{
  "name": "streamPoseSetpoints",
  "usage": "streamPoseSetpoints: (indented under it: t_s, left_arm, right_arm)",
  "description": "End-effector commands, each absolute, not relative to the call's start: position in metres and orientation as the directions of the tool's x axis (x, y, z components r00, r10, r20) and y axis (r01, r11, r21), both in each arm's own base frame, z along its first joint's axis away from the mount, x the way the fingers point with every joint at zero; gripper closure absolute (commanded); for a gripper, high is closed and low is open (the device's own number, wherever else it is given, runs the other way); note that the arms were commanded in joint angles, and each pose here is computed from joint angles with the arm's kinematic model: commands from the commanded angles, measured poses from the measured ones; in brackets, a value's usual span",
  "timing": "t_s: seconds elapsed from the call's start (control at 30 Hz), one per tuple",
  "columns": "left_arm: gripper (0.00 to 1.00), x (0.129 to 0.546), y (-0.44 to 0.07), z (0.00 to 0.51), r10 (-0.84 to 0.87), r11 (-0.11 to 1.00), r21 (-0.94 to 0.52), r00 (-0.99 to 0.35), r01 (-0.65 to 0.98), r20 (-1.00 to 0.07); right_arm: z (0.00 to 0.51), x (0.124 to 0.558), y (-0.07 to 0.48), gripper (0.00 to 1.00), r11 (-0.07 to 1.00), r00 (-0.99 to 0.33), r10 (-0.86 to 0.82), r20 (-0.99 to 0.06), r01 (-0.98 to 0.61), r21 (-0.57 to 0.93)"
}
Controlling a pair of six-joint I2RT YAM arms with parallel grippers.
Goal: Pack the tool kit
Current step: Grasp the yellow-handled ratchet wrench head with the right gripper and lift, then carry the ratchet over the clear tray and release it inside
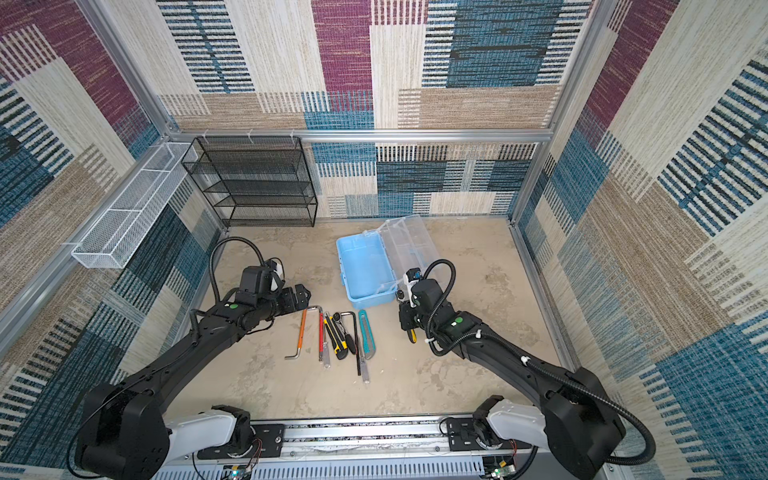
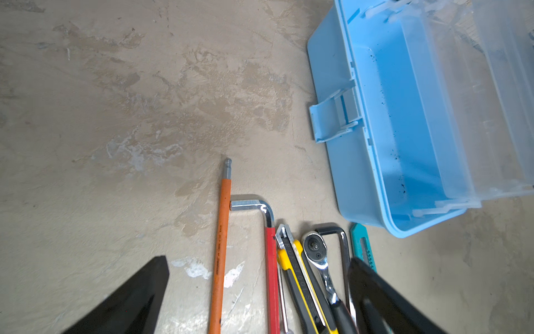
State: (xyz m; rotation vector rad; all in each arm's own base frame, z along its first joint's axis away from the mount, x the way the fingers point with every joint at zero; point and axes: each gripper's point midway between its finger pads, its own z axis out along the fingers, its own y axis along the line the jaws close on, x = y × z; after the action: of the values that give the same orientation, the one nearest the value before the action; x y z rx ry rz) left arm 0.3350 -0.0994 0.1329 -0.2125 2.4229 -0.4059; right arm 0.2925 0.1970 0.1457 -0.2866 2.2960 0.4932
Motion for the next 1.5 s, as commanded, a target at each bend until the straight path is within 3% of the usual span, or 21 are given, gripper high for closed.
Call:
streamPoseSetpoints:
  t_s: [0.0,0.3,0.67,1.07,1.47]
  left_arm:
    - [0.0,0.338,-0.106,0.136,-0.237,0.933,-0.361,-0.764,-0.005,-0.601]
    - [0.0,0.335,-0.11,0.133,-0.232,0.927,-0.375,-0.775,0.007,-0.588]
    - [0.0,0.329,-0.112,0.131,-0.208,0.928,-0.372,-0.788,0.03,-0.58]
    - [0.01,0.324,-0.114,0.122,-0.222,0.92,-0.393,-0.803,0.016,-0.553]
    - [0.0,0.324,-0.112,0.121,-0.225,0.923,-0.384,-0.8,0.007,-0.555]
  right_arm:
    - [0.173,0.303,0.193,0.95,0.88,-0.633,-0.049,-0.773,-0.393,0.266]
    - [0.222,0.35,0.173,0.95,0.885,-0.54,-0.068,-0.839,-0.421,0.2]
    - [0.245,0.436,0.173,0.95,0.875,-0.494,-0.104,-0.863,-0.458,0.156]
    - [0.214,0.513,0.199,0.96,0.865,-0.548,-0.129,-0.827,-0.47,0.177]
    - [0.172,0.543,0.205,0.94,0.881,-0.631,-0.13,-0.765,-0.428,0.204]
